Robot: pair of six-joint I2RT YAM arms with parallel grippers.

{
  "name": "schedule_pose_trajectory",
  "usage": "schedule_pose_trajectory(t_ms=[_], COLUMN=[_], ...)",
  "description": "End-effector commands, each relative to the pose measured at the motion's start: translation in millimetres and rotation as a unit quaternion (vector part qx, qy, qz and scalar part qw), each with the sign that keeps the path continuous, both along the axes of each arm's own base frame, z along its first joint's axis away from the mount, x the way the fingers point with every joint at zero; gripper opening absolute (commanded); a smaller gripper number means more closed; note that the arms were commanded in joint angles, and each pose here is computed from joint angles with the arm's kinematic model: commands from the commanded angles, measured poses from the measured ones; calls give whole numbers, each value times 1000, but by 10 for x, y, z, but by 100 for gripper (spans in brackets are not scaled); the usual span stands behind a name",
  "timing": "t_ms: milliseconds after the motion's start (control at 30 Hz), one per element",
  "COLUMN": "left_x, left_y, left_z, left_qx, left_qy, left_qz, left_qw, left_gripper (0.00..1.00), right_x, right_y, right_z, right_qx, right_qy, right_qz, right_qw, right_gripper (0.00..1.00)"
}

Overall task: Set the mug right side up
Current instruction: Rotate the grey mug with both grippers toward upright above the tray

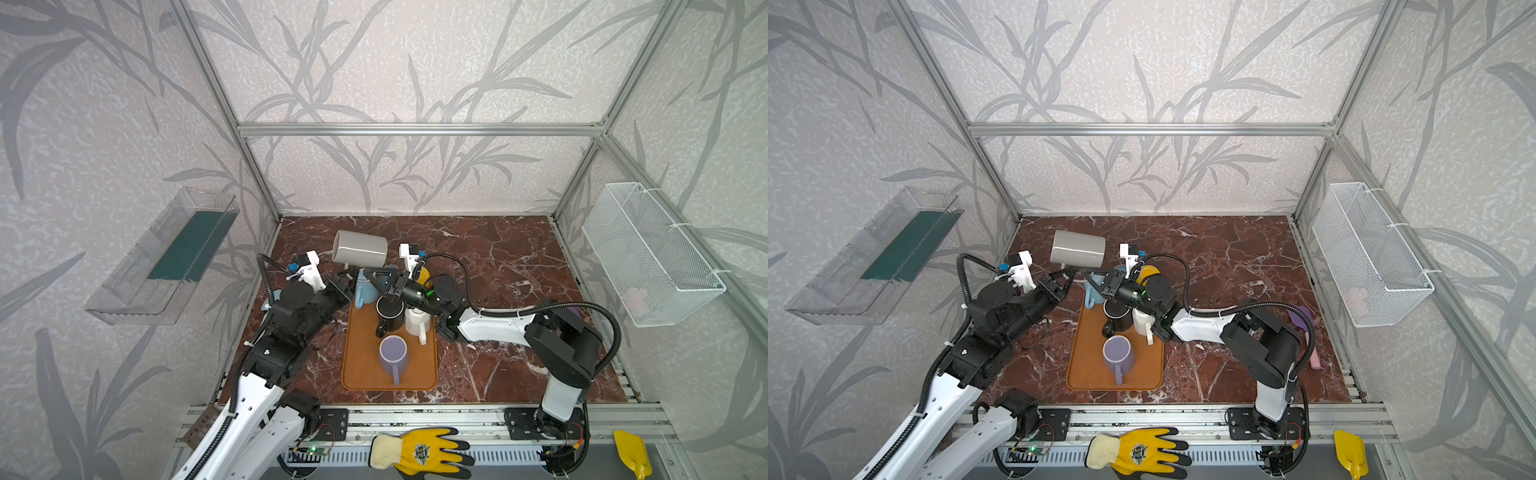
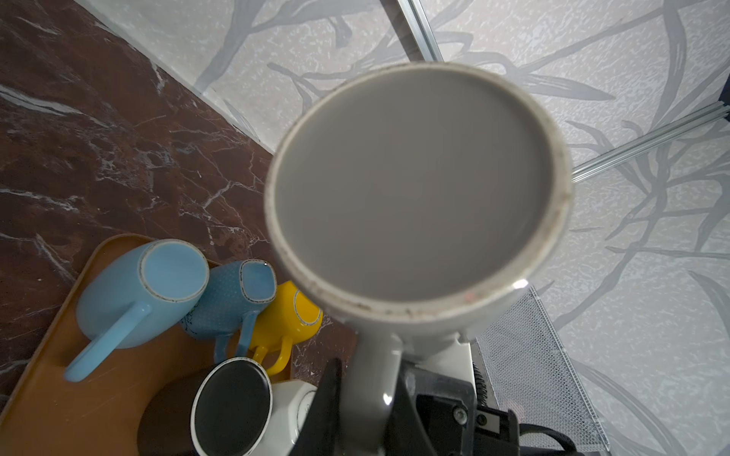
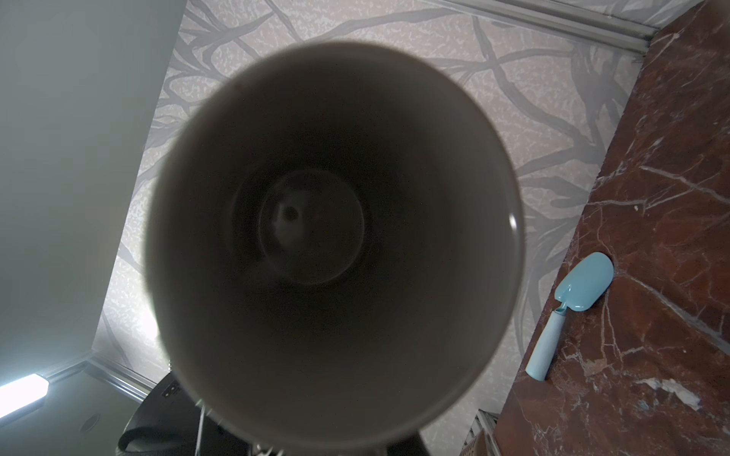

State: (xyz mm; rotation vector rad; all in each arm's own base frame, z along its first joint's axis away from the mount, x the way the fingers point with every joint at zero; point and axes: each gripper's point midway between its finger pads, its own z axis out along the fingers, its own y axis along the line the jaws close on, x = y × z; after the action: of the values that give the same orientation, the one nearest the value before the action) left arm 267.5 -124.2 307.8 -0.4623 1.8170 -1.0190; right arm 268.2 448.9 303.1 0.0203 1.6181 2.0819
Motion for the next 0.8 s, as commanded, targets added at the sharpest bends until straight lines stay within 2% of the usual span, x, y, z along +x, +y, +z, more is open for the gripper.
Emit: schedule_pose_trajectory(t_ms=[0, 100, 233, 400, 467, 567, 733, 767], left_x=[-29, -13, 23, 50, 50, 37, 15, 11], left_y=[-43, -96, -182, -269, -271, -261, -252, -247], left_z=[110, 77, 53, 55, 44, 38, 32, 19], left_qx=[19, 15, -7, -18, -19, -19, -13, -9], left_qy=[-15, -10, -13, -13, -12, -11, -8, -5], left_qz=[-18, -30, -46, -65, -65, -64, -65, -65], left_qw=[1000, 999, 999, 998, 998, 998, 998, 998], left_gripper=[0, 0, 0, 0, 0, 0, 0, 0], right_x=[-191, -200, -234, -235, -217, -194, -161, -159], right_y=[-60, -74, -115, -146, -156, -177, -211, -221], right_z=[460, 441, 535, 580, 562, 549, 536, 539], right_qx=[27, 7, 2, 0, 3, 8, 8, 8], right_qy=[-75, -80, -98, -103, -99, -95, -94, -96], right_qz=[22, 18, 14, 6, 2, -2, -7, -7], right_qw=[997, 997, 995, 995, 995, 995, 995, 995], right_gripper=[0, 0, 26, 34, 32, 18, 1, 0])
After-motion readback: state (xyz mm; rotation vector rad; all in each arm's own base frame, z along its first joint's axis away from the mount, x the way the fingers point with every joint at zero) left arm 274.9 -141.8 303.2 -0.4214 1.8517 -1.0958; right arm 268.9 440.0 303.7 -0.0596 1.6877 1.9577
